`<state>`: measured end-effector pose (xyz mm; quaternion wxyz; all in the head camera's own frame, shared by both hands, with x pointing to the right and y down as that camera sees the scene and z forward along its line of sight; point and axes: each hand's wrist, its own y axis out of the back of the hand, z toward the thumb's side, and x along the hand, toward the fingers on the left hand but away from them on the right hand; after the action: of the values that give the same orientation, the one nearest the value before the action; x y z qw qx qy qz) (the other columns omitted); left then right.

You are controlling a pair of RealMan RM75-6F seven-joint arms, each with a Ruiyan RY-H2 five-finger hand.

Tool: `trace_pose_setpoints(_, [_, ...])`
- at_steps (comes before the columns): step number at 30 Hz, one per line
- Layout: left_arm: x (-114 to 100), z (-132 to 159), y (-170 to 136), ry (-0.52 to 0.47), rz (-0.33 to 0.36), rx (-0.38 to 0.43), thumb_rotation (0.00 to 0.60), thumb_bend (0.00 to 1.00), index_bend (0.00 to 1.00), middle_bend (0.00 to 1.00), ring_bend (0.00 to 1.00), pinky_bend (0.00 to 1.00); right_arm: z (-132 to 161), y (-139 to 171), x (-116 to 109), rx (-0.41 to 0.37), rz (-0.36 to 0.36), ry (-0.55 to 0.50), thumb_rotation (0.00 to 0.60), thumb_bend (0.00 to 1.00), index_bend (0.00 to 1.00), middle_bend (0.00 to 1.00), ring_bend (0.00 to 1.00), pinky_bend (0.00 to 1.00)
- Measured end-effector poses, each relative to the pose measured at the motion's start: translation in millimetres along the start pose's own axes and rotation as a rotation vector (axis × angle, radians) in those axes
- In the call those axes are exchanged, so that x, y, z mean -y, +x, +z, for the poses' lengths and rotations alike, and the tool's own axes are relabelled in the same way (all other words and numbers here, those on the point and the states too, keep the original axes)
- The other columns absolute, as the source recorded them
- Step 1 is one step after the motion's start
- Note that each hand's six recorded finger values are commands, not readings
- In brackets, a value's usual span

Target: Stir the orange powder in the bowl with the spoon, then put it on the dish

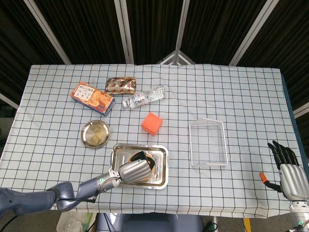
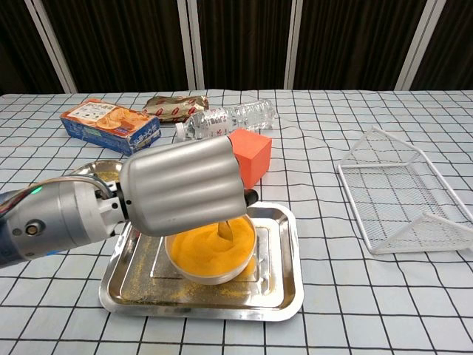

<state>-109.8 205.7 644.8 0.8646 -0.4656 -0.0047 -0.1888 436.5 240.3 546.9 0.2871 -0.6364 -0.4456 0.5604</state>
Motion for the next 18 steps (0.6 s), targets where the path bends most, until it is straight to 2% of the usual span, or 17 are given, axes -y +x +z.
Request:
trace_pose_setpoints(11, [-2.0,-7.4,-15.2,0.007,-0.002,0.0,0.6,0.71,0.78,1.0,0.95,0.97,0.3,0.2,0.2,0.001,0.0,0.0,0.6,0.36,0.0,0.0,0.0,0.0])
trace_pose_setpoints(18, [-6.0,-19.9,-8.8,-0.012,-0.001,-0.058,0.6,0.71,0.78,1.0,0.95,0.97,-0.6,0.0,0.2,0.003,0.001,0.0,0.6,0.36,0.0,0.0,0.0,0.0])
